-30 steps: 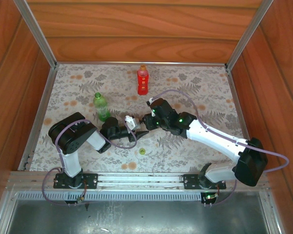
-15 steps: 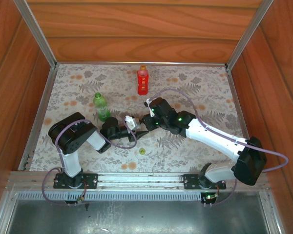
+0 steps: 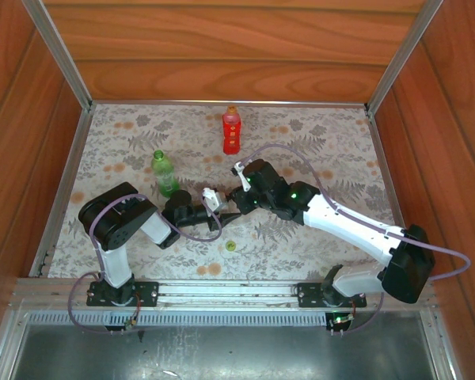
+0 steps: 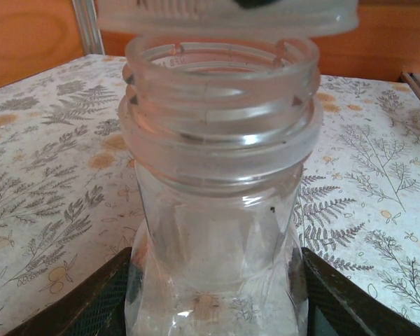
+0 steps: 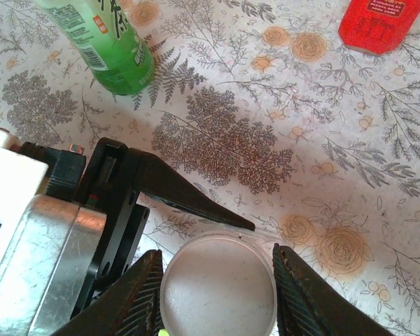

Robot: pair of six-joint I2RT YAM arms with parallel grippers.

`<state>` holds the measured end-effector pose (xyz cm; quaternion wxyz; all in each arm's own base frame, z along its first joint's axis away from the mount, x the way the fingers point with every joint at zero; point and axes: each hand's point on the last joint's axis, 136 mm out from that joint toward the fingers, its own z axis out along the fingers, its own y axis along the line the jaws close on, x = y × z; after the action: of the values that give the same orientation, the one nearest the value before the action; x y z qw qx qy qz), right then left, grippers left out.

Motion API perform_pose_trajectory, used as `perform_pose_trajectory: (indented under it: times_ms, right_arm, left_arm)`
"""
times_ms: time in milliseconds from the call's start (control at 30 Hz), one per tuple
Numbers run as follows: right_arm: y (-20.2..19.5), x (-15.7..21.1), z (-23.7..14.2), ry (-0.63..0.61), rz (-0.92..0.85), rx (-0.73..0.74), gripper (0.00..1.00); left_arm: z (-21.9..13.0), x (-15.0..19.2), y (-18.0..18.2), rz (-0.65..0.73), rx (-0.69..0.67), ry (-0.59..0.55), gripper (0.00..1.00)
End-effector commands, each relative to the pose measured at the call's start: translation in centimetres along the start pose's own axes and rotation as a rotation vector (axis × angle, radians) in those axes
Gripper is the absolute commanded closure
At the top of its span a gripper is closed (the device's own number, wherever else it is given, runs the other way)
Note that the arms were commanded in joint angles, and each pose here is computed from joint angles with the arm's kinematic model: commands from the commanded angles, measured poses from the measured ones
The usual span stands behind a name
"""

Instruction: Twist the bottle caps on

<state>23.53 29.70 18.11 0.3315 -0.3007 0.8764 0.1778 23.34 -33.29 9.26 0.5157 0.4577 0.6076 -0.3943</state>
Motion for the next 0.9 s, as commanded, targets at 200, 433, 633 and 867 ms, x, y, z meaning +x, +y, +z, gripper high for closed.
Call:
perform_pose_trajectory:
  times_ms: [200, 433, 633, 867]
  right_arm:
    - [0.2, 1.0, 0.4, 0.035, -0.069, 0.000, 0.59]
    - [0.5, 1.8, 1.2, 0.079, -0.107, -0.016, 0.58]
    - [0.4, 2.4, 1.4, 0.115, -0.157, 0.007, 0.57]
    - [0.2, 3.4, 1.4, 0.156, -0.221, 0.059, 0.56]
  left_arm:
    - [0.4, 0.0, -0.3, -0.014, 0.033, -0.005, 0.44]
    - [0.5, -0.2, -0.3, -0.020, 0.036, -0.007, 0.44]
    - [0.5, -0.1, -0.3, -0.025, 0.035, -0.007, 0.44]
    - [0.5, -0.2, -0.2, -0.027, 0.034, -0.008, 0.44]
